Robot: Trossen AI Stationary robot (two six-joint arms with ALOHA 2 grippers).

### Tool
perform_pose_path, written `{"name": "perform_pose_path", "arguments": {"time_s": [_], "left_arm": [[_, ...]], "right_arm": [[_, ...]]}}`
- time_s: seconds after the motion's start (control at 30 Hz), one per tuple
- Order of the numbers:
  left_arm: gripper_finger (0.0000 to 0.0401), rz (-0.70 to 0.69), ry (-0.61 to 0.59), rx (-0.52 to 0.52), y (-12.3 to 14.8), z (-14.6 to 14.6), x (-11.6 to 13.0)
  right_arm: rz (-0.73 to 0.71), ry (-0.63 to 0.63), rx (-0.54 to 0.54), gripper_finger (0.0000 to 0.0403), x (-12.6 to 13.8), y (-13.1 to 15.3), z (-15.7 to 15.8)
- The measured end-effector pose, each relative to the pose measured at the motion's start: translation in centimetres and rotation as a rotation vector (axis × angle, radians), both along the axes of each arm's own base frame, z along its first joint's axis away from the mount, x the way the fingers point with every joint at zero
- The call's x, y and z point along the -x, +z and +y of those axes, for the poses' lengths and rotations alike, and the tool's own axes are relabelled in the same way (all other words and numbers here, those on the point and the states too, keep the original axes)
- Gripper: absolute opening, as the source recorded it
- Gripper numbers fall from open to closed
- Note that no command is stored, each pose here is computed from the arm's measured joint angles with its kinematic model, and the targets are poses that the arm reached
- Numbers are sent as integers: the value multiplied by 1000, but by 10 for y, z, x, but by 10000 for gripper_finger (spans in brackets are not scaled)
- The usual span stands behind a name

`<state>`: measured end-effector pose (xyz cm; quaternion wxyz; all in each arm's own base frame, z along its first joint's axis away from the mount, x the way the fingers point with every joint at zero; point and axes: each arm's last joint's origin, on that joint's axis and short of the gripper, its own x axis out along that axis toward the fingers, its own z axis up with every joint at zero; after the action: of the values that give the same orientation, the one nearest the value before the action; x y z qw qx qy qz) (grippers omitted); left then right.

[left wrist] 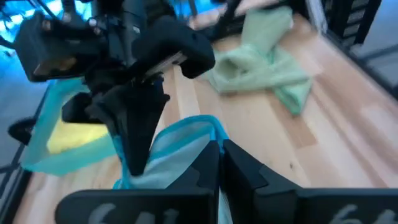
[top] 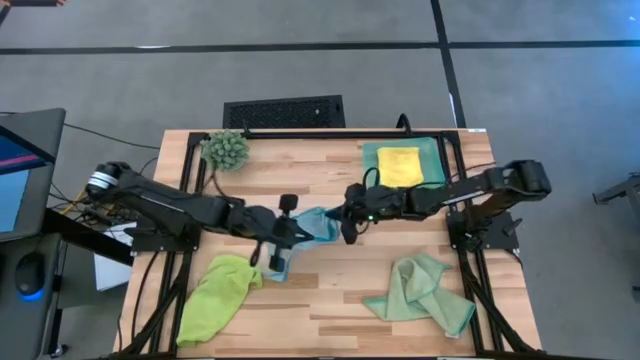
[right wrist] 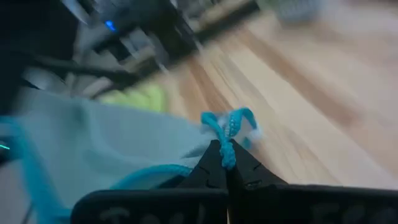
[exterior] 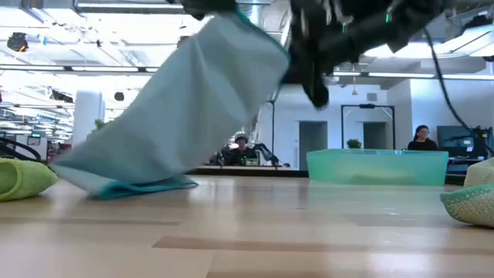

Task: Fold microfiber towels
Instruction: Fold the blue microfiber cloth

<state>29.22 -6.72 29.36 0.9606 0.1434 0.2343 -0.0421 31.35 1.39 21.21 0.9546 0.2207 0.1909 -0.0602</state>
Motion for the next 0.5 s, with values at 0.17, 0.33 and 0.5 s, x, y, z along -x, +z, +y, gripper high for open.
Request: {"name": "perform_pose_path", "arguments": {"time_s": [0.17,0.33,0.5], "left_arm": [[0,-28,-2,8,19,4,21],[0,-135,-166,50,44,3,40],[0,-330,-489,61,73,-1,60]], "right_arm": [[-36,52,0,1,13,25,14],[-260,112,-41,1,21,57,37],[-602,186,45,1,26,94,57]]}}
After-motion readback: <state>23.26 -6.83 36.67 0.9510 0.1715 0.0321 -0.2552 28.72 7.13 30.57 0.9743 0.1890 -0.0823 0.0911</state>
